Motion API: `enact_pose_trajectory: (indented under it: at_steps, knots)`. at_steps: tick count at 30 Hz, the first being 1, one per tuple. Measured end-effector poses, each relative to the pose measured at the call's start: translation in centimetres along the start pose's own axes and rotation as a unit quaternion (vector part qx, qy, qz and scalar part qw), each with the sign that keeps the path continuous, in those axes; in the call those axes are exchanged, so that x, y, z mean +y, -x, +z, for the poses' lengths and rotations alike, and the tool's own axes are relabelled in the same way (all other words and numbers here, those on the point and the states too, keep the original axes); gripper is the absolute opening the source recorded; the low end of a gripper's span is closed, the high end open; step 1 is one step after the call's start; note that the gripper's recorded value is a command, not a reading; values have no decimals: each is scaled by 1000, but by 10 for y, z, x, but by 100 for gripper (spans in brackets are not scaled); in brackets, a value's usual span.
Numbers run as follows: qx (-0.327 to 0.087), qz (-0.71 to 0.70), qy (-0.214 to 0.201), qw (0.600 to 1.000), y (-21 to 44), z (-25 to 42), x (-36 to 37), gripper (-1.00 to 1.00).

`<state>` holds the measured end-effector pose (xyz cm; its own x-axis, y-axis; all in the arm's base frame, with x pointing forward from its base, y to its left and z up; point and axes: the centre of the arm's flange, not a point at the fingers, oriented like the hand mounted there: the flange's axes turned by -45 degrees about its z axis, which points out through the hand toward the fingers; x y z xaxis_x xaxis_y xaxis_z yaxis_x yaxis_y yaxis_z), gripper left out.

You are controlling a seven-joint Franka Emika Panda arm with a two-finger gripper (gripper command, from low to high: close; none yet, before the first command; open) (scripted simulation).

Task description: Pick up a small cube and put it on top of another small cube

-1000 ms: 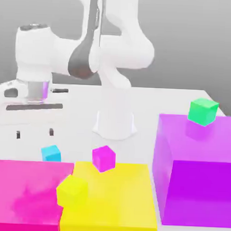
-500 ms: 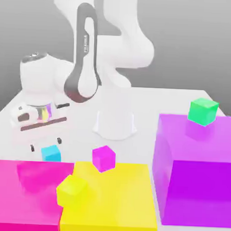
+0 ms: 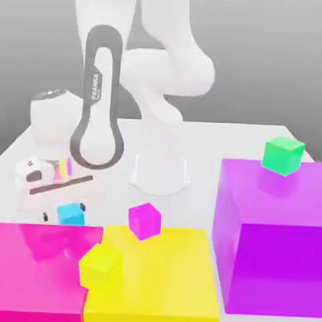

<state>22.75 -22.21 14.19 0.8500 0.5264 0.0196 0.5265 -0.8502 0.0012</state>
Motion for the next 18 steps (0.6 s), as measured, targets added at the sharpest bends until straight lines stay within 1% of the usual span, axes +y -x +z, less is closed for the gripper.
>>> enact_pose_trajectory:
  at_steps: [4,5,12,18]
  knots:
    - [-6,1,0,1000,0,10,-8,0]
    - [-8,1,0,1000,0,13,-10,-100]
    - [-8,1,-1,1000,0,14,-11,-100]
    - [1,0,-1,1000,0,0,0,-100]
